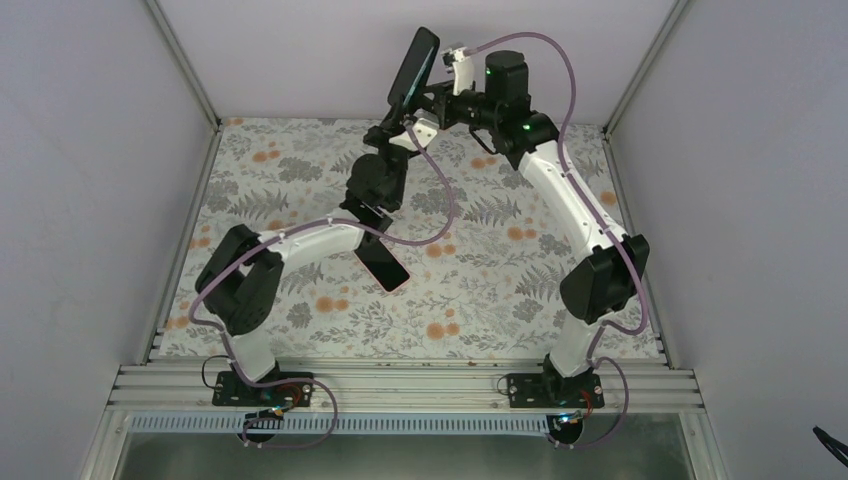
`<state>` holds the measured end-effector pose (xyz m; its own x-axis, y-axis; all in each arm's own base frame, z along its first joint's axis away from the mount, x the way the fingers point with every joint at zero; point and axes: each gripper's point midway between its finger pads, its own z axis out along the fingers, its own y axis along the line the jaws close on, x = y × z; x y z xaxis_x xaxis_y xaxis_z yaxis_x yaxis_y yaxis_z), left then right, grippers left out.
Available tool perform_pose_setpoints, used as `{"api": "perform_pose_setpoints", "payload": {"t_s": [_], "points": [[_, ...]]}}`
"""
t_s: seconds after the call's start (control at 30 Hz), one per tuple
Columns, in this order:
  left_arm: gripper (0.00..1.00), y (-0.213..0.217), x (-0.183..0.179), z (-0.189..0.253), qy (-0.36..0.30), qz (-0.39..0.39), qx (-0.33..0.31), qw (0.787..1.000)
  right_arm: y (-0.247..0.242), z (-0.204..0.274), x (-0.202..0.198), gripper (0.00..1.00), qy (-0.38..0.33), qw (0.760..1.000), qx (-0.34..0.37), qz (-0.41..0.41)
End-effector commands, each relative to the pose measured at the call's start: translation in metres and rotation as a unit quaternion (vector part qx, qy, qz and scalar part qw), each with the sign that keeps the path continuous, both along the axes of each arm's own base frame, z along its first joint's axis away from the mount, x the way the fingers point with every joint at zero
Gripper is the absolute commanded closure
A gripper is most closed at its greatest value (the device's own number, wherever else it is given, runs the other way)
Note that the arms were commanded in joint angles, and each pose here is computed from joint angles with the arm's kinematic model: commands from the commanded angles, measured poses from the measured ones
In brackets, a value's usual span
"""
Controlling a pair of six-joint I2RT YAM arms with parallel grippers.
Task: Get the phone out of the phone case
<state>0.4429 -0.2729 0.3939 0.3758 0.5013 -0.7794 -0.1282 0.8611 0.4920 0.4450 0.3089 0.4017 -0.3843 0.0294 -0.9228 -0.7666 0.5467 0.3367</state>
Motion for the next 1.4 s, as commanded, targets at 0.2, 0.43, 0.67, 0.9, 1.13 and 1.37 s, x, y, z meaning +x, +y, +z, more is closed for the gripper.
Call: {"api": "perform_pose_setpoints", "payload": {"t_s": [0.2, 0.43, 0.67, 0.9, 1.13, 1.37], "points": [[0.98, 0.017, -0.036, 0.006, 0.109, -0.089, 0.055, 0.988, -0.076, -0.062, 0.051, 0.97, 0.012, 0.963, -0.204, -0.177], [0.98, 0.046, -0.074, -0.007, 0.125, -0.088, 0.137, 0.979, -0.117, -0.113, 0.051, 0.97, 0.074, 0.947, -0.252, -0.186], [0.98, 0.092, -0.069, -0.081, 0.188, 0.013, 0.250, 0.950, -0.120, -0.156, 0.016, 0.97, 0.141, 0.943, -0.288, -0.089], [0.98, 0.151, -0.063, -0.184, 0.263, 0.125, 0.380, 0.878, -0.130, -0.252, -0.039, 0.96, 0.266, 0.903, -0.336, -0.001], [0.98, 0.184, -0.055, -0.252, 0.319, 0.156, 0.420, 0.835, -0.146, -0.326, -0.057, 0.97, 0.344, 0.864, -0.367, 0.010], [0.98, 0.202, -0.058, -0.306, 0.380, 0.158, 0.457, 0.788, -0.178, -0.352, -0.043, 0.96, 0.358, 0.837, -0.411, -0.045]]}}
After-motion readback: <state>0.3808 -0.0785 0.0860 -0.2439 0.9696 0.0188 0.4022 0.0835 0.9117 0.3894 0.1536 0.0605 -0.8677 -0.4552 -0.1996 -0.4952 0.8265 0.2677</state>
